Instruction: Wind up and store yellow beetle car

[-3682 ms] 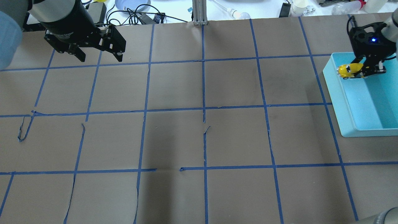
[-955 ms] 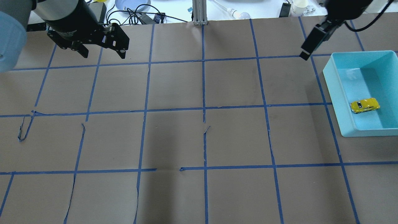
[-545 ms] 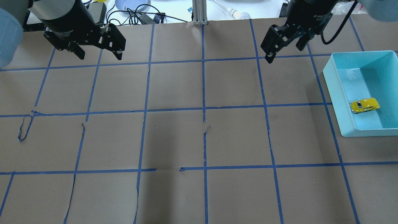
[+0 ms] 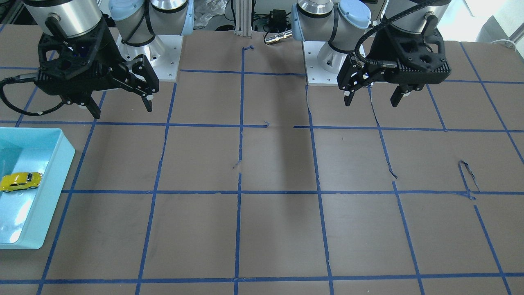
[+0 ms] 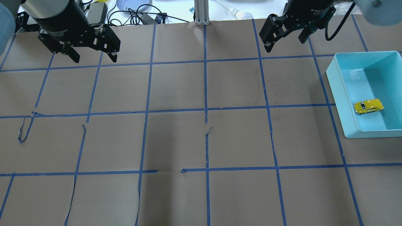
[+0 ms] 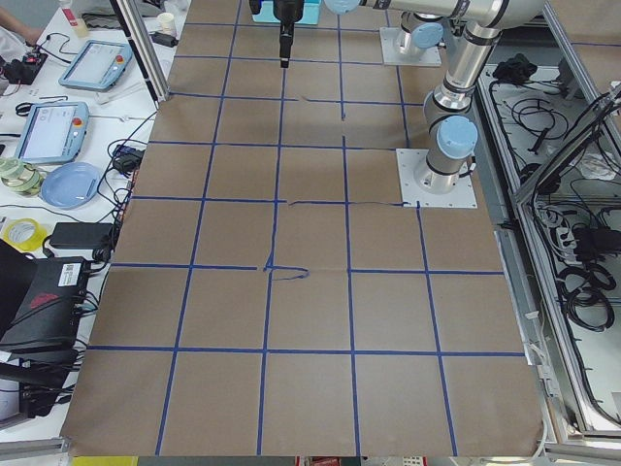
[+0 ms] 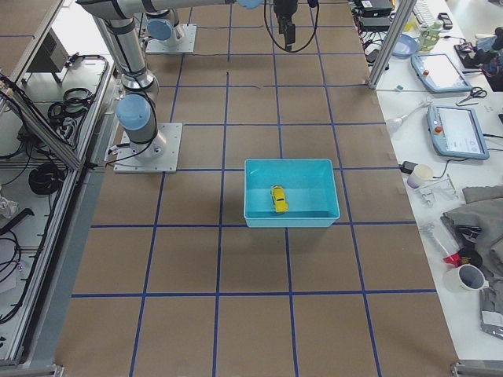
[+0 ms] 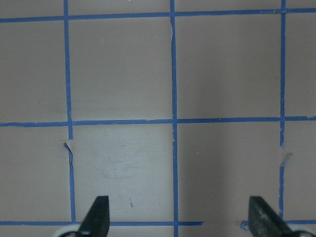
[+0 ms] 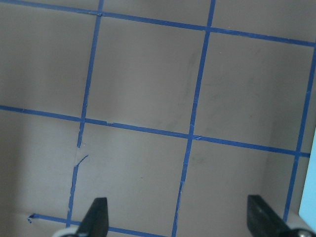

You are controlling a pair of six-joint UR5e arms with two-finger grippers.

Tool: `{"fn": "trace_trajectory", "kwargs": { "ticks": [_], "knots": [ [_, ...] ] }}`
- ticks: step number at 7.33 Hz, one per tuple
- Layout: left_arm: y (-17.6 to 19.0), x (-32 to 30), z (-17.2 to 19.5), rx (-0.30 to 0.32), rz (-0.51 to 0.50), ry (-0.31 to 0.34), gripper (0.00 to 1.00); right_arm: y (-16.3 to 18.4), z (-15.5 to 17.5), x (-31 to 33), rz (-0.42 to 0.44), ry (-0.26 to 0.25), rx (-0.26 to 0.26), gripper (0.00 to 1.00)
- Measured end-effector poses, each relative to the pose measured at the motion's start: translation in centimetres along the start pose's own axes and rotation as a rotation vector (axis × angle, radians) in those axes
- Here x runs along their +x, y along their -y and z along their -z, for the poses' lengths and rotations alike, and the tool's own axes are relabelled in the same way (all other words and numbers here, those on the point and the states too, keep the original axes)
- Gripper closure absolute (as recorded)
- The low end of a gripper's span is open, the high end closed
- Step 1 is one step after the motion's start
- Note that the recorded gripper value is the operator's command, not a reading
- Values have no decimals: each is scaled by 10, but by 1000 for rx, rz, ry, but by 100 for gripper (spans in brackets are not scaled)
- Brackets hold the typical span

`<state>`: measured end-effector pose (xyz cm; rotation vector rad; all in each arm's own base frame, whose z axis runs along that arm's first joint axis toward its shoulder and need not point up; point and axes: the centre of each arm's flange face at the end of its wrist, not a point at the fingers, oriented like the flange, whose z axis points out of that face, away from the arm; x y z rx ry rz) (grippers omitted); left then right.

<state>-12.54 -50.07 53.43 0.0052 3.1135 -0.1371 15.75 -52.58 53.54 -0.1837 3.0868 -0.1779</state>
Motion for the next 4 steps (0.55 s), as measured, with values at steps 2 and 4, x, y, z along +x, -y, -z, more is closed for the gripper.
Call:
{"fn": "trace_trajectory", "kwargs": {
  "ticks": [2, 4],
  "knots": [
    [-2, 0, -1, -12, 0, 1, 0, 5, 1, 9, -83, -78, 27, 0],
    [-4, 0, 0, -25, -1, 0, 0, 9, 1, 14, -99, -127, 51, 0]
  ]
}}
